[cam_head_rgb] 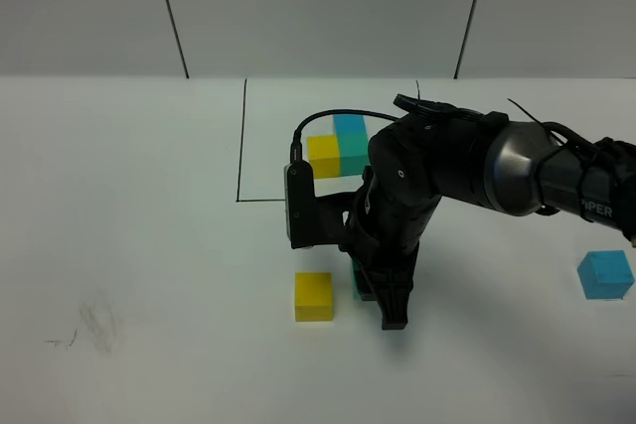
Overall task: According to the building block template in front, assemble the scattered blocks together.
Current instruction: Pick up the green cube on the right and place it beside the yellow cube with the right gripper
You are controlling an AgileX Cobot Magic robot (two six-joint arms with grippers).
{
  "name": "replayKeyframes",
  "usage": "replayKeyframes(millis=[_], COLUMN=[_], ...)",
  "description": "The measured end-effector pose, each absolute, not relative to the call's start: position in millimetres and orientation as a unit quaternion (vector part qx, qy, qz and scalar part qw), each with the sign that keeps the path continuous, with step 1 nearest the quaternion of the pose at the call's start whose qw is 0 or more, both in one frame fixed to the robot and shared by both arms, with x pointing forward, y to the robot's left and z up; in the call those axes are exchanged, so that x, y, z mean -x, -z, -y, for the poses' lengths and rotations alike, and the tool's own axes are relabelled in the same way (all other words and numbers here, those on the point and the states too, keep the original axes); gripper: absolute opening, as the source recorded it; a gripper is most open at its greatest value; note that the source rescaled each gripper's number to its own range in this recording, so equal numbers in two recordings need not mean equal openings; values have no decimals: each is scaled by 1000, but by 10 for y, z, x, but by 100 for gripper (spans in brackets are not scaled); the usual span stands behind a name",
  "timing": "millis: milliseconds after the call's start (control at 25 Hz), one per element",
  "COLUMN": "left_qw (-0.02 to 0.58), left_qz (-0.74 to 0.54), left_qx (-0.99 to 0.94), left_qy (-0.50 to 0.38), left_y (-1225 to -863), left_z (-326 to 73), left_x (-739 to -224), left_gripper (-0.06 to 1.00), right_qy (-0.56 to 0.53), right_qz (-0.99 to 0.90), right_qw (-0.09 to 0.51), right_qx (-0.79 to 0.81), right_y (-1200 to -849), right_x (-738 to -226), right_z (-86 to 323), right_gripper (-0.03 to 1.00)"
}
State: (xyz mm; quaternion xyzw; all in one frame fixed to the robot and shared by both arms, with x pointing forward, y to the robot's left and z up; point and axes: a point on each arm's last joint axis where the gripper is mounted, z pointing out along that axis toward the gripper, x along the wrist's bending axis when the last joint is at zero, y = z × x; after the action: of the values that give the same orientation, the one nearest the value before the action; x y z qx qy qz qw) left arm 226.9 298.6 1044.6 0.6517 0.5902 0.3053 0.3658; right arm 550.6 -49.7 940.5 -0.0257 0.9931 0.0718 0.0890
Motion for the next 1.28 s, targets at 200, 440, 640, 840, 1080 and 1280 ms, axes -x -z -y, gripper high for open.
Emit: replayKeyframes(millis=[200,440,640,840,1080,1280], left_qw=[366,366,366,366,366,366], left_qz=[-590,-590,-590,-590,-590,-590], left_qx=[-652,-652,-652,-652,-652,-652], left_qy=[-305,-305,-305,-305,-305,-305], left_y=[-10446,-10446,-10446,-10446,-10446,-10446], left_z=[-2986,-2986,-2986,-2986,-2986,-2986], left_x=[-2269,-2269,-2269,-2269,-2269,-2269], left_gripper=[76,76,76,76,76,76], right_qy=[-72,-78,-90,-99,-97,-95], right_qz=[-993,-992,-991,-989,-989,-990], right_qw=[88,84,82,91,86,82], right_qx=[35,47,48,61,65,64], right_y=[-9339,-9262,-9248,-9251,-9197,-9156], right_x=[-5520,-5531,-5534,-5512,-5501,-5500], right_z=[482,453,412,341,318,312], right_gripper=[27,27,27,27,27,27])
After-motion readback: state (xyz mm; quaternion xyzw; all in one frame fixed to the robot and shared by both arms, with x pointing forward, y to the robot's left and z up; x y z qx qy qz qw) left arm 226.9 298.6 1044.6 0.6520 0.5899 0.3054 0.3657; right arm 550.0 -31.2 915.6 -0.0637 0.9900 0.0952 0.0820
